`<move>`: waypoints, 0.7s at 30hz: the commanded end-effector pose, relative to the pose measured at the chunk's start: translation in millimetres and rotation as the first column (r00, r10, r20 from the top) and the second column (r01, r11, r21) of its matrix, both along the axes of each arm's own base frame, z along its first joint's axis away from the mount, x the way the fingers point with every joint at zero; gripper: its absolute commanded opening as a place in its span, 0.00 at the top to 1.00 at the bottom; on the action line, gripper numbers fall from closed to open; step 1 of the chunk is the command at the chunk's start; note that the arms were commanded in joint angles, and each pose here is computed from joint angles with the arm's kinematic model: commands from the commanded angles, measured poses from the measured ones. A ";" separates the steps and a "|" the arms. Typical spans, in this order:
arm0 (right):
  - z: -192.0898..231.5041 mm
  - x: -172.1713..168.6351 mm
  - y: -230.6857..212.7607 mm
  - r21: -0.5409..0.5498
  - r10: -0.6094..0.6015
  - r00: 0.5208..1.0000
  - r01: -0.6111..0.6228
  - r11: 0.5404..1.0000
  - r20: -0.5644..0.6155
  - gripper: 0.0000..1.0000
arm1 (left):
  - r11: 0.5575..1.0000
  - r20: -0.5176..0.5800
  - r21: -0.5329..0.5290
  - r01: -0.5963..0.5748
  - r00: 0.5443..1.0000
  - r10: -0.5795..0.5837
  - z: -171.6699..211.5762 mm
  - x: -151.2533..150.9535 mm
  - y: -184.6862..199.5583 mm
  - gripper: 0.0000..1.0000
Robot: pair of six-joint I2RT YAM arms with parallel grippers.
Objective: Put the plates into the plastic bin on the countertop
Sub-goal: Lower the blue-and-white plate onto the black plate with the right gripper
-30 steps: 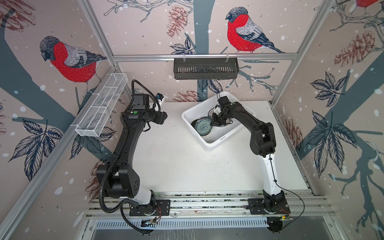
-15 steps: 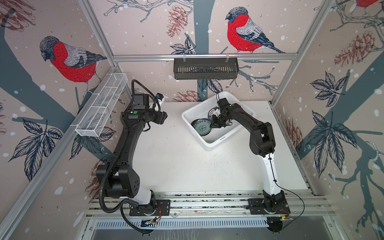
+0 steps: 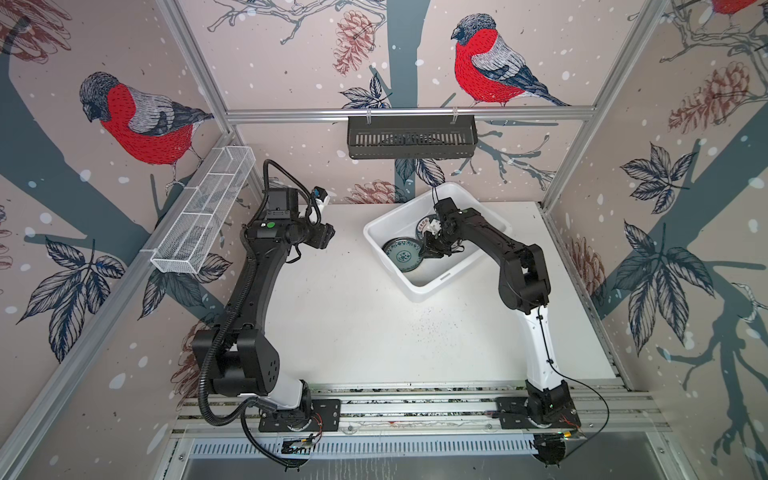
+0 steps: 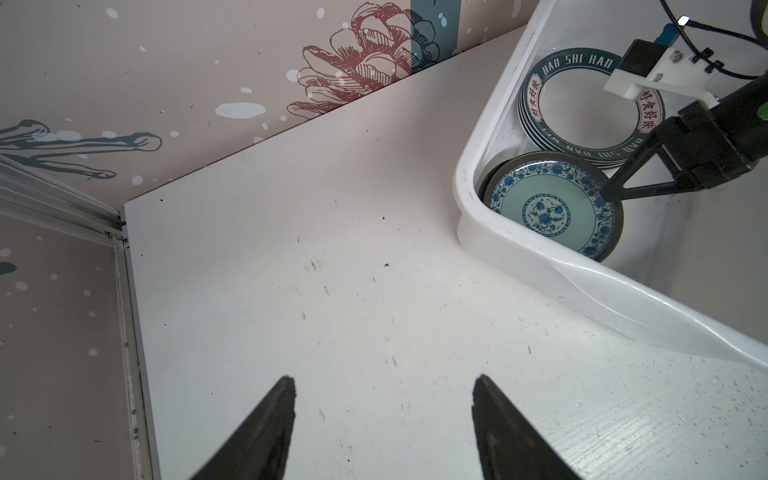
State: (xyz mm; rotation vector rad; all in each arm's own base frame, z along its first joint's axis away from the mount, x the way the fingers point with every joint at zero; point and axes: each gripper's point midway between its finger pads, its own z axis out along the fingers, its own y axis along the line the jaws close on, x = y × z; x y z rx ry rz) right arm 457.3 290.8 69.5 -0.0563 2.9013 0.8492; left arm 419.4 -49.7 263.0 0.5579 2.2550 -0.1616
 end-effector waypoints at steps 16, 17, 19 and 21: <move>-9.8 -5.0 0.5 -0.020 0.000 0.999 -0.001 1.000 -0.035 0.73 | 1.000 -0.003 -0.021 0.014 1.000 -0.014 -5.6 0.2 -3.4 0.32; -11.0 -5.5 0.6 -0.023 0.001 0.999 -0.002 1.000 -0.040 0.73 | 1.000 -0.002 -0.021 0.013 1.000 -0.013 -5.8 0.7 -2.8 0.32; -12.3 -5.6 3.0 -0.025 0.008 0.999 -0.009 1.000 -0.041 0.73 | 1.000 -0.002 -0.020 0.015 1.000 -0.015 -5.7 0.8 -3.0 0.32; -13.5 -5.4 6.3 -0.023 0.014 0.999 -0.015 1.000 -0.043 0.74 | 1.000 -0.003 -0.020 0.014 1.000 -0.014 -6.7 0.9 -2.7 0.32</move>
